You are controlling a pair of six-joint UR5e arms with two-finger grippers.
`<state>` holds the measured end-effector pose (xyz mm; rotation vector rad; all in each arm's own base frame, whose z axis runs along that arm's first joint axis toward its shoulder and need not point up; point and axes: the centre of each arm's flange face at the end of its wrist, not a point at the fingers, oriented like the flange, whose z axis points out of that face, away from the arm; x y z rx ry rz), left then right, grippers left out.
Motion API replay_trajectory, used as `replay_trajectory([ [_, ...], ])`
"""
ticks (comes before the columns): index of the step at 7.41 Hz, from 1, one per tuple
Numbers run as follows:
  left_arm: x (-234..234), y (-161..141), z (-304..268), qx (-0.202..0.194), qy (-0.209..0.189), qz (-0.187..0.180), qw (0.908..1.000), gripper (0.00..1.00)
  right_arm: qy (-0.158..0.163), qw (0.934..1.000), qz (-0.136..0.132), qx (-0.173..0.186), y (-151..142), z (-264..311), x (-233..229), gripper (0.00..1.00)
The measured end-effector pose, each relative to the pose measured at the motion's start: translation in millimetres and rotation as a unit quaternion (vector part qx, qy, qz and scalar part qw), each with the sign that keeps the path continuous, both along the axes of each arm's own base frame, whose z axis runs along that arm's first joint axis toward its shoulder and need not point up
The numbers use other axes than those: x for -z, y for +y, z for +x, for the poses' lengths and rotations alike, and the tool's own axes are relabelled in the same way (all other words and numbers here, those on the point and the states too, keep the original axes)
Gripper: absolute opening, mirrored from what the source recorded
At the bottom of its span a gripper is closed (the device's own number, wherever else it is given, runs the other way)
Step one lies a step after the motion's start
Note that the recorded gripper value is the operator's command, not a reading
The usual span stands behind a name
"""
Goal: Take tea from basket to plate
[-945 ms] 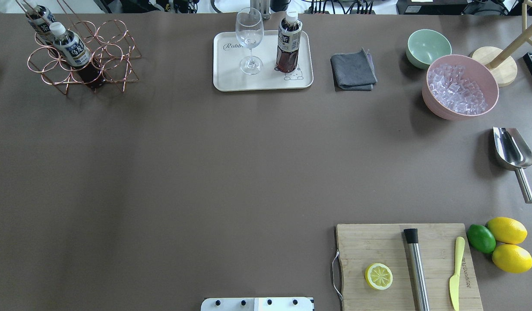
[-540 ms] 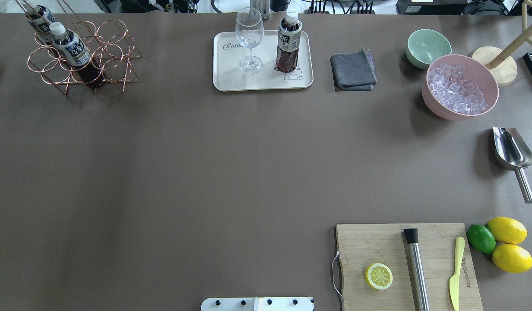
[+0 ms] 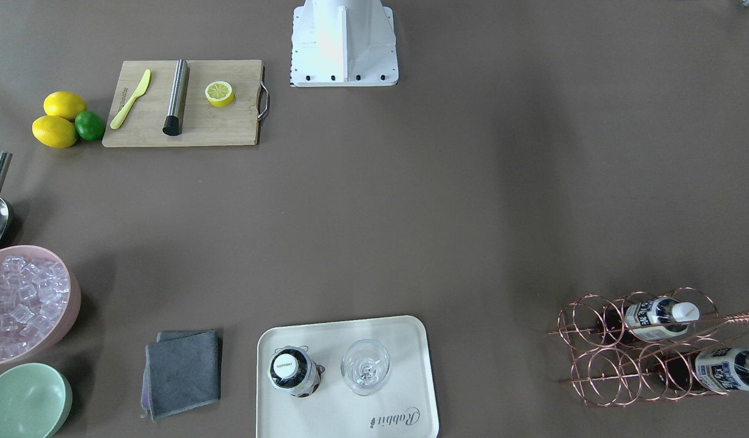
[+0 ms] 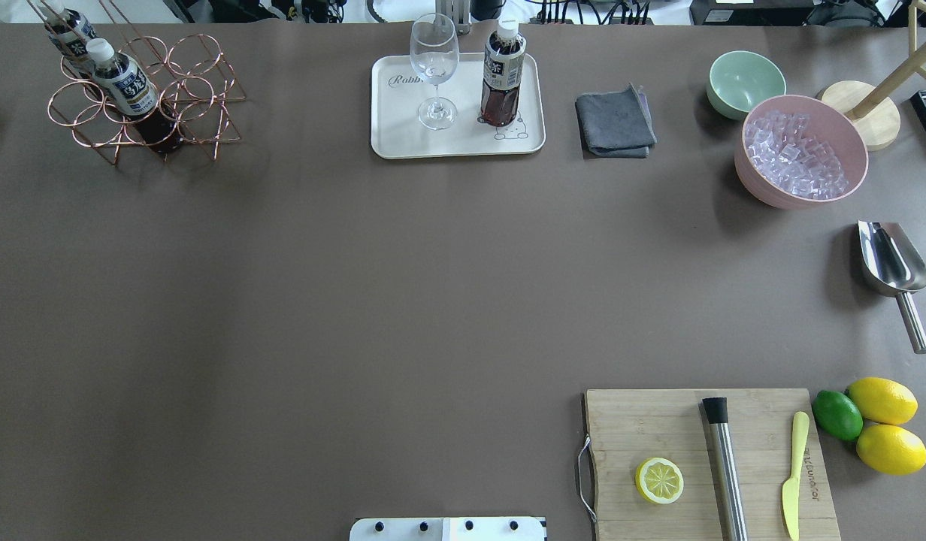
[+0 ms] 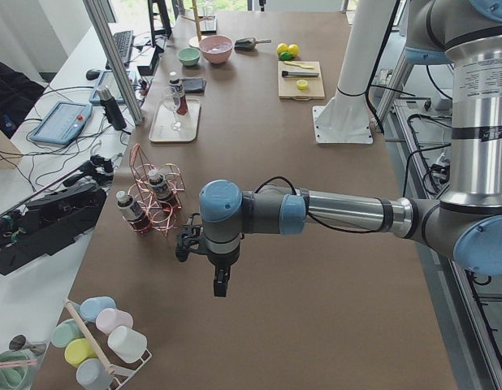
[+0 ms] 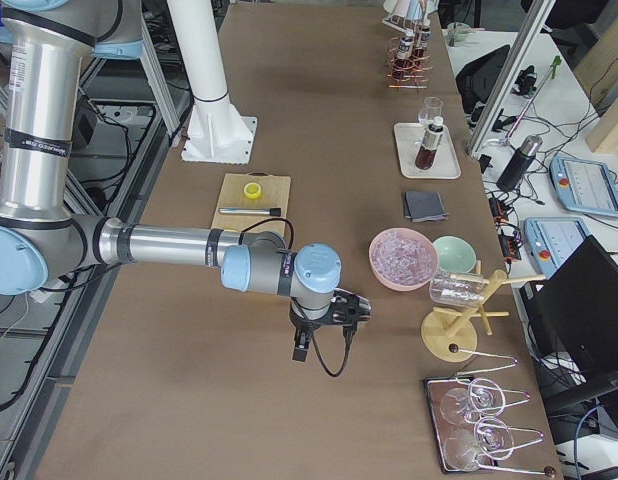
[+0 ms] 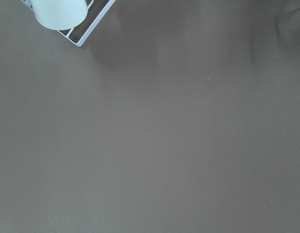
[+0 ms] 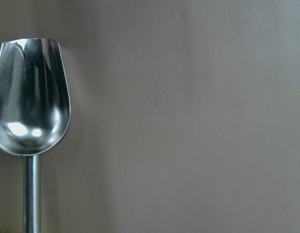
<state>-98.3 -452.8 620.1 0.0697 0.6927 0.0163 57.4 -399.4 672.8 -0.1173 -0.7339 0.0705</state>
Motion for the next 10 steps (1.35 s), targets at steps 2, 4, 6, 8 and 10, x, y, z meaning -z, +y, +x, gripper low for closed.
replay_trajectory([
  [2,0.4,-0.5,0.3,-0.001,-0.002,0.0,1.0,0.98,0.0,1.0,0.0,0.0,0.0,0.1,-0.1,1.0],
  [4,0.5,-1.1,2.9,-0.003,-0.002,0.0,1.0,0.98,0.0,1.0,0.0,0.0,0.0,-0.1,-0.1,1.0],
  [6,-1.4,-1.3,4.2,-0.005,-0.003,-0.002,1.0,0.98,0.0,1.0,0.0,0.001,0.0,-0.2,-0.1,1.0],
  [8,-2.0,-2.1,5.2,-0.006,-0.003,-0.002,1.0,0.98,0.0,1.0,0.0,0.001,0.0,-0.2,-0.1,1.0],
  [10,-0.1,-5.7,5.7,-0.006,-0.003,0.0,1.0,0.98,0.0,1.0,0.0,0.001,0.4,-0.3,-0.7,1.0],
])
